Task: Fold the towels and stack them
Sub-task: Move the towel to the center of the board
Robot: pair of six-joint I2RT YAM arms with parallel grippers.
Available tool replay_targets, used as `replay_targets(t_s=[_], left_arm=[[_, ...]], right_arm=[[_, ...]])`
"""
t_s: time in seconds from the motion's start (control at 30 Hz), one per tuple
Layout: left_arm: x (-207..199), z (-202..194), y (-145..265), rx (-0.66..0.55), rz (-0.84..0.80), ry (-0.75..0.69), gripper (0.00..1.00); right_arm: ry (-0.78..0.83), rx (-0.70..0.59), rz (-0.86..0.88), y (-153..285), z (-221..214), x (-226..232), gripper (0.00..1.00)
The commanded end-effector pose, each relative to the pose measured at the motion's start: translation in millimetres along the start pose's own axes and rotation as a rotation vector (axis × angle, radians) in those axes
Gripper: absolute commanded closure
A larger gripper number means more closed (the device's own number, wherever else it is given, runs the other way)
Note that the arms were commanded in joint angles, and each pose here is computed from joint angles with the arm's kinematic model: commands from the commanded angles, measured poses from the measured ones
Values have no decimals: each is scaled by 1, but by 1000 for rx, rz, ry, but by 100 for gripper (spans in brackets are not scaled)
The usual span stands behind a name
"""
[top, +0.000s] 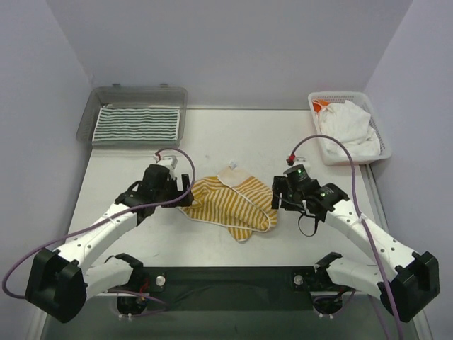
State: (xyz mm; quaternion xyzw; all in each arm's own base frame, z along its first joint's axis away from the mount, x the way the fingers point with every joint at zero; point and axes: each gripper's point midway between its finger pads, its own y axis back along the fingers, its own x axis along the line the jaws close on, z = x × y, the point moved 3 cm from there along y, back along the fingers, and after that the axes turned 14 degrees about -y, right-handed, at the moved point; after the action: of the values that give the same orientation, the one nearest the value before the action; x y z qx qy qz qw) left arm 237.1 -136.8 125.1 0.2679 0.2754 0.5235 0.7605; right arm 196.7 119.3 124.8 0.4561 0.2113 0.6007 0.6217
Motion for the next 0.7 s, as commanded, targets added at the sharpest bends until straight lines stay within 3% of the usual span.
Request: replay_targets(t_s=[0.0,0.2,0.23,0.43,0.67], left_arm=[[-6,18,-11,-40,27,35,3],[23,18,-38,17,264,79,5],[24,15,-45,39,280,86,7],[29,4,-60,75,325,139,11],[33,-18,-75,142,337,144,22]], right_arm=[[195,-83,91,23,42,38,37],[368,-113,210,12,89,122,38],[384,-77,185,-7,87,131,38],[467,-40,194,-59,86,195,39],[546,-50,92,-113,74,220,37]])
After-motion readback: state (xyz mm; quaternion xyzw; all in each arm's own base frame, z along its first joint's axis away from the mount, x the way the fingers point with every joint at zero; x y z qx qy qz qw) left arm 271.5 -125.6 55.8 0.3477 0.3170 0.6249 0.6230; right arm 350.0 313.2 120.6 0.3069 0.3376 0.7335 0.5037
